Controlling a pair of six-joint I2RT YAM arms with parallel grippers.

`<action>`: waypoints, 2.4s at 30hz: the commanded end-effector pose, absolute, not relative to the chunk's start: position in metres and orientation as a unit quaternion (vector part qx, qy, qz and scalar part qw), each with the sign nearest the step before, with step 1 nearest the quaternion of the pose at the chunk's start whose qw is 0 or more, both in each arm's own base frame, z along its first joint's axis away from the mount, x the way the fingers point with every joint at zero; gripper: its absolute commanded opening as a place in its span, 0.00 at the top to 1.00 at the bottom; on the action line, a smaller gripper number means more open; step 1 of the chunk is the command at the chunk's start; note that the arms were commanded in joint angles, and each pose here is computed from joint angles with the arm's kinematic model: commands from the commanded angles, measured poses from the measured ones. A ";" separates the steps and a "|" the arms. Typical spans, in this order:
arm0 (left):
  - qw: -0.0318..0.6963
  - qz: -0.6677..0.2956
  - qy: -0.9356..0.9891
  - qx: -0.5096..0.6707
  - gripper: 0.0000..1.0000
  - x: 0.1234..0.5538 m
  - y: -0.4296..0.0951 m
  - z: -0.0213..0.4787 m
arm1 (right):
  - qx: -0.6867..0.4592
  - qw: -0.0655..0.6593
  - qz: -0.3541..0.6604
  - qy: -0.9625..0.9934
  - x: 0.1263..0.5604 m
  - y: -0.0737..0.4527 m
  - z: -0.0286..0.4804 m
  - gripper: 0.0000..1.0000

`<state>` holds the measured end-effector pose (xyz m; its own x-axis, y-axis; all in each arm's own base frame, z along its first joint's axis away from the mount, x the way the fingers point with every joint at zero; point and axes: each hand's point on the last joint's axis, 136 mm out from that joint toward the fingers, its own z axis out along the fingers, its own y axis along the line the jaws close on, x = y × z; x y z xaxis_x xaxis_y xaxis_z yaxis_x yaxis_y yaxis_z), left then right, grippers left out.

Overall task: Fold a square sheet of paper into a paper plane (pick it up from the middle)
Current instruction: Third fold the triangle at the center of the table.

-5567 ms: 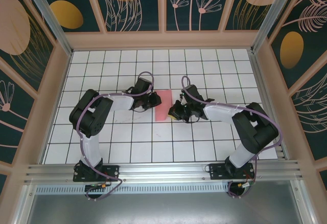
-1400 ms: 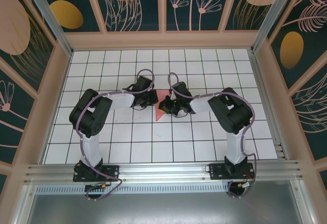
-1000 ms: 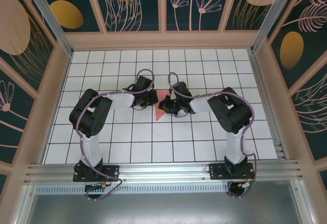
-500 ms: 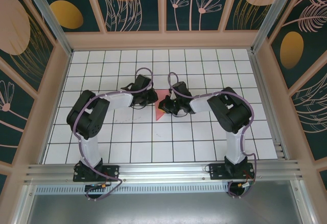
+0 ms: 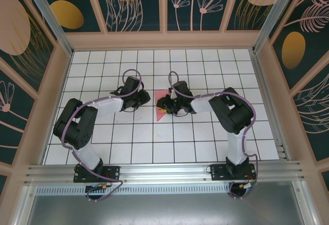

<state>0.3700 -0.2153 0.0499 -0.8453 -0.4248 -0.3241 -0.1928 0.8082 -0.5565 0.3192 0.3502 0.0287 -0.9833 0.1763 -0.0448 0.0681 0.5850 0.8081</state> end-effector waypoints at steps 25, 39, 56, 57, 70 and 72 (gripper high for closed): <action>0.135 -0.403 0.899 -0.106 0.98 0.297 -0.284 0.052 | 0.103 0.044 0.355 0.928 0.309 0.319 -0.024 1.00; 0.097 -0.375 0.916 -0.108 0.98 0.280 -0.285 0.018 | 0.103 0.038 0.355 0.929 0.309 0.320 -0.026 1.00; 0.068 -0.349 0.928 -0.115 0.98 0.253 -0.280 -0.004 | 0.108 0.030 0.344 0.932 0.306 0.318 -0.032 1.00; 0.068 -0.347 0.928 -0.115 0.98 0.252 -0.279 -0.004 | 0.108 0.030 0.343 0.932 0.306 0.318 -0.032 1.00; 0.178 -0.358 0.911 -0.101 0.96 0.295 -0.286 0.055 | 0.105 0.028 0.351 0.930 0.306 0.319 -0.030 1.00; 0.170 -0.353 0.914 -0.103 0.97 0.295 -0.286 0.048 | 0.103 0.028 0.354 0.929 0.306 0.320 -0.029 1.00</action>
<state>0.2915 -0.2886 0.0541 -0.9245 -0.3102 -0.2213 -0.0650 0.7006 -0.7105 0.3201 0.3430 0.0177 -0.9805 0.1922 -0.0421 0.0916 0.6353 0.7668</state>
